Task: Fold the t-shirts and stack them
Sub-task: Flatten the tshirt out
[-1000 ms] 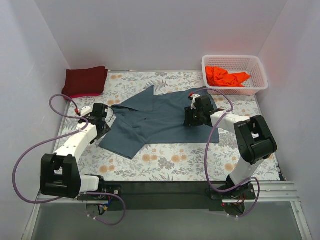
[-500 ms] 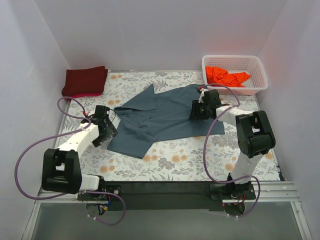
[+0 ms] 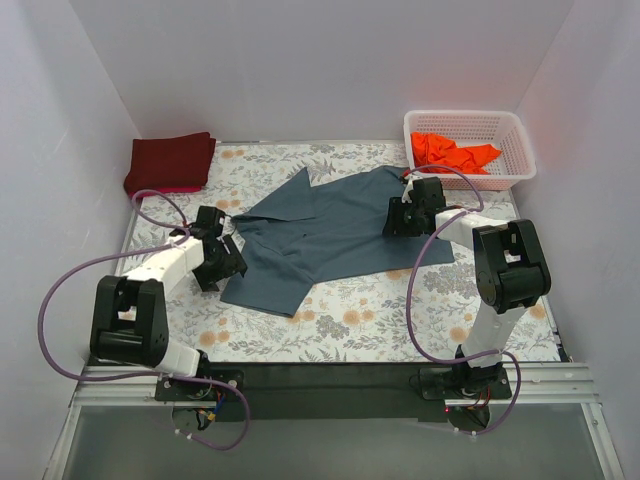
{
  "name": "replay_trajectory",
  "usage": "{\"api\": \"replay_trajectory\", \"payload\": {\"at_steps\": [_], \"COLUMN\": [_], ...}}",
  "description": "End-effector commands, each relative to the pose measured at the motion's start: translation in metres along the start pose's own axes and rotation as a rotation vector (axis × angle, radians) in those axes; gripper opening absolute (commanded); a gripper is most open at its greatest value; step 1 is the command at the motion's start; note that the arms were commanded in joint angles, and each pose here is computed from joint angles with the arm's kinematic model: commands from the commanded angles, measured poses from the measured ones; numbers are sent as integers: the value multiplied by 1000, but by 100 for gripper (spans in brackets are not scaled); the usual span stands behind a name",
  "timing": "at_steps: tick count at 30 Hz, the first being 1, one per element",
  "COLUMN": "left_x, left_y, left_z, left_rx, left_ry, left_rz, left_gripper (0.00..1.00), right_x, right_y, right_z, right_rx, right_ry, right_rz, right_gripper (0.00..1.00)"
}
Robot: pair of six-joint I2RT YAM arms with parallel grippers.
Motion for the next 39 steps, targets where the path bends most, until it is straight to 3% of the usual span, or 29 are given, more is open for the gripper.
{"api": "replay_trajectory", "payload": {"at_steps": [1, 21, 24, 30, 34, 39], "left_x": [12, -25, -31, -24, -2, 49], "left_y": [6, -23, -32, -35, -24, 6], "left_z": [-5, 11, 15, 15, 10, 5], "left_rx": [3, 70, 70, 82, 106, 149], "left_ry": [7, 100, 108, 62, 17, -34], "left_rz": [20, 76, 99, 84, 15, -210], "left_gripper": [68, 59, 44, 0, 0, 0], "right_x": [0, -3, -3, -1, 3, 22], "right_y": [-27, -32, -33, -32, -33, -33], "right_z": [-14, -12, -13, -11, -10, -3], "right_rx": [-30, -38, -40, -44, -46, -41], "right_ry": [-78, -52, -53, -46, -32, -17], "right_rz": [126, 133, 135, 131, 127, 105], "right_gripper": [52, 52, 52, 51, 51, 52]}}
Point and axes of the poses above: each gripper's point midway between its finger pads, its own x axis back along the fingers, its own z axis along the line the jaws close on, y = z × x, the point moved 10 cm from there along x, back along the fingers, and after that the axes turned 2 degrees about x, right-handed, at the moved point
